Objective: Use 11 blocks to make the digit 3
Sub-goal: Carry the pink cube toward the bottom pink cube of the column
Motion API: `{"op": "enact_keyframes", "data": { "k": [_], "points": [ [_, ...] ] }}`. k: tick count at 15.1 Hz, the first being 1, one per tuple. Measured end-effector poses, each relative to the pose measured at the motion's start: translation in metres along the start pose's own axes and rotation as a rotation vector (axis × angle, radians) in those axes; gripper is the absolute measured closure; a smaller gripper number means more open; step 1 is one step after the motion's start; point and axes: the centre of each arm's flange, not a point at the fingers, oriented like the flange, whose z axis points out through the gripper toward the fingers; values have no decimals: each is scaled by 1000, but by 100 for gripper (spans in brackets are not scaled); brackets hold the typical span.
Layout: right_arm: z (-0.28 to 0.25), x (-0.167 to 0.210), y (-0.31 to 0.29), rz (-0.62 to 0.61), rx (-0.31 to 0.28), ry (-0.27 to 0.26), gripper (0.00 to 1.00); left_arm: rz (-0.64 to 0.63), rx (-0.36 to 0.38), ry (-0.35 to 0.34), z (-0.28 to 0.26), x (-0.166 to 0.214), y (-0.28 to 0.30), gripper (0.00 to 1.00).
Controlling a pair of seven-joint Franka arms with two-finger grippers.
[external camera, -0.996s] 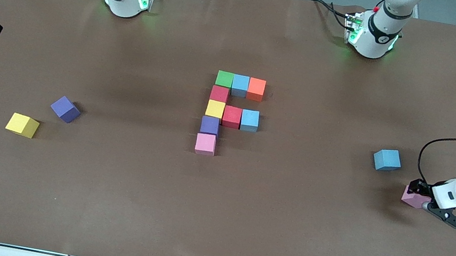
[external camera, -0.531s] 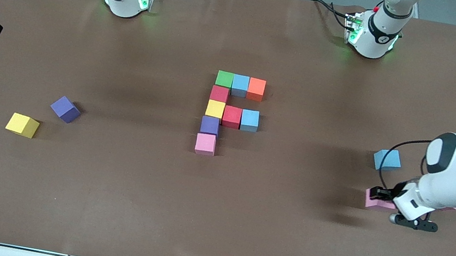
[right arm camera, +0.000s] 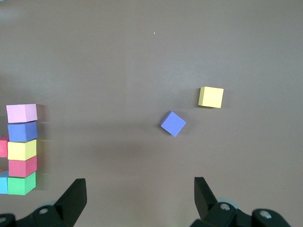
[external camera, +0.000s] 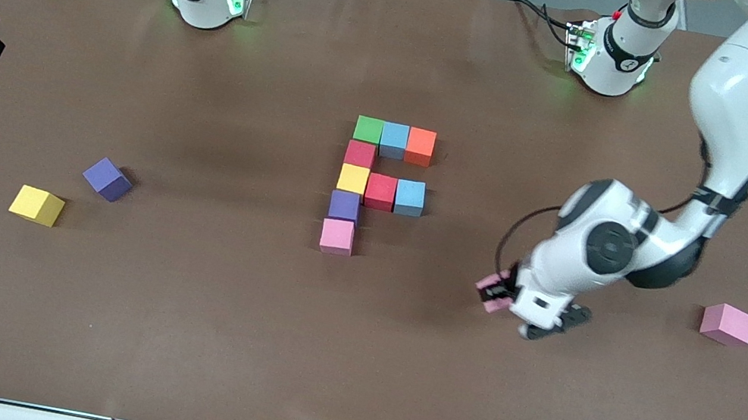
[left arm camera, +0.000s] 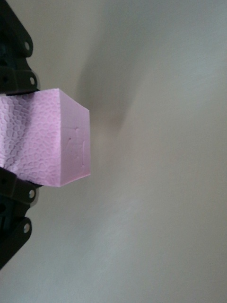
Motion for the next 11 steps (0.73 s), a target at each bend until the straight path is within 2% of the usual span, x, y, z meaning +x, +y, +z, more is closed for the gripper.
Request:
{"op": "enact_keyframes", "data": {
  "k": [5,8,11],
  "points": [
    [0,0,0,0,0,0,0,-335,-35,-4,17,-73,74,44],
    [0,0,0,0,0,0,0,-418,-26,18,43,-94,98,44],
    [0,0,0,0,0,0,0,-595,-29,1,56,-98,107,44]
  ]
}}
